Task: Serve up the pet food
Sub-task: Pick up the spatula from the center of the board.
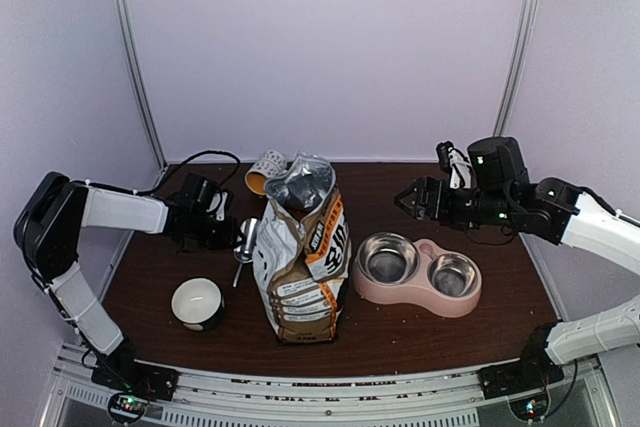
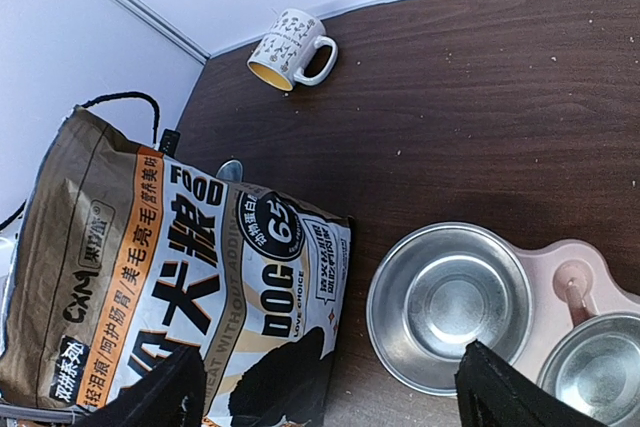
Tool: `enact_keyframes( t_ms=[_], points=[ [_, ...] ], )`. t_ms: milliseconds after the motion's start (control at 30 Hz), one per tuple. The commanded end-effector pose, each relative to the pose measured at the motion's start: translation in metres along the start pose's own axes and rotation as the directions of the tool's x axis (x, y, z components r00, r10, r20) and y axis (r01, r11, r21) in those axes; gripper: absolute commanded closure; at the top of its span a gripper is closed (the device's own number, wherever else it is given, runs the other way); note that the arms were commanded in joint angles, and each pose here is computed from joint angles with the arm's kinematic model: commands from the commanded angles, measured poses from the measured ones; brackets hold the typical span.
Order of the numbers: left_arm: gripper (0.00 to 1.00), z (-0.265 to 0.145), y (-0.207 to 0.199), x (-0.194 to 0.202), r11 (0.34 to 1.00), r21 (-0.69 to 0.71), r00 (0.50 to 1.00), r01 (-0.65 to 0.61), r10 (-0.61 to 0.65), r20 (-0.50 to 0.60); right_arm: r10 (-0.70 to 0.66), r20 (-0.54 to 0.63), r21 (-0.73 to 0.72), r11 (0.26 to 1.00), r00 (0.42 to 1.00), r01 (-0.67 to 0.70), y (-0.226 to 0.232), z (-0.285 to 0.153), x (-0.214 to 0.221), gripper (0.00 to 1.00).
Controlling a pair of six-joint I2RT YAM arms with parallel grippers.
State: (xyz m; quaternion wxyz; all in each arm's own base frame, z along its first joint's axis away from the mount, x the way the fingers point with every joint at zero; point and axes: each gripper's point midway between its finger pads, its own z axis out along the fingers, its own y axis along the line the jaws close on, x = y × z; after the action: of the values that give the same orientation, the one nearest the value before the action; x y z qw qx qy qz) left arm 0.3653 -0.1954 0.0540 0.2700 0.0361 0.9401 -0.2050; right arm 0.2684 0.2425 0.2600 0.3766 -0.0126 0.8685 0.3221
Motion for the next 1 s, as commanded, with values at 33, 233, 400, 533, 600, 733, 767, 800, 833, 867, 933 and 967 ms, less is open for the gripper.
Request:
enact_keyframes(
  t_ms=[33,233,400,533,600,733,767,800,833,867,933,967],
  points=[
    [0.83,-0.001,-0.007,-0.023,0.999,0.015,0.998,-0.048,0.047,0.046,0.012,0.029,0.023,1.0,0.999,-0.013,-0.007,-0.005,-0.004,0.12],
    [0.99,-0.005,-0.004,-0.02,1.0,-0.001,0.999,-0.024,0.024,0.047,0.018,0.031,0.023,1.0,0.999,-0.018,-0.007,-0.004,-0.004,0.12],
    [1.0,-0.022,-0.005,-0.024,1.0,0.005,0.995,0.025,-0.025,0.098,0.012,0.032,0.032,0.999,0.999,-0.013,-0.008,-0.003,-0.005,0.12],
    [1.0,-0.042,-0.007,-0.028,0.997,0.021,0.984,0.081,-0.083,0.157,0.015,0.032,0.028,0.999,0.999,-0.016,-0.008,-0.003,-0.005,0.12],
    [1.0,-0.057,-0.012,-0.034,0.993,0.046,0.974,0.107,-0.114,0.194,0.01,0.031,0.029,1.0,0.999,-0.011,-0.008,-0.003,-0.005,0.12],
    [1.0,-0.089,-0.023,-0.046,0.984,0.106,0.95,0.145,-0.168,0.263,0.001,0.035,0.023,1.0,0.999,-0.002,-0.004,-0.004,-0.009,0.12],
    [1.0,-0.098,-0.025,-0.049,0.983,0.111,0.944,0.147,-0.173,0.28,0.001,0.036,0.017,1.0,0.999,-0.002,-0.003,-0.004,-0.01,0.12],
    [1.0,-0.109,-0.025,-0.053,0.982,0.11,0.936,0.151,-0.178,0.303,0.001,0.037,0.005,1.0,0.999,-0.002,0.001,-0.004,-0.012,0.12],
    [1.0,-0.121,-0.028,-0.058,0.982,0.112,0.928,0.152,-0.181,0.327,0.001,0.039,-0.004,1.0,0.999,-0.001,0.003,-0.004,-0.013,0.12],
    [1.0,-0.131,-0.028,-0.061,0.982,0.11,0.921,0.154,-0.183,0.345,0.002,0.042,-0.016,1.0,0.999,-0.001,0.007,-0.005,-0.015,0.12],
    [1.0,-0.155,-0.032,-0.068,0.981,0.117,0.902,0.154,-0.187,0.389,0.001,0.05,-0.039,0.999,0.999,0.001,0.013,-0.007,-0.02,0.12],
    [1.0,-0.167,-0.034,-0.071,0.98,0.125,0.892,0.153,-0.191,0.41,0.001,0.056,-0.051,0.999,0.998,0.002,0.016,-0.009,-0.022,0.12]
  ],
)
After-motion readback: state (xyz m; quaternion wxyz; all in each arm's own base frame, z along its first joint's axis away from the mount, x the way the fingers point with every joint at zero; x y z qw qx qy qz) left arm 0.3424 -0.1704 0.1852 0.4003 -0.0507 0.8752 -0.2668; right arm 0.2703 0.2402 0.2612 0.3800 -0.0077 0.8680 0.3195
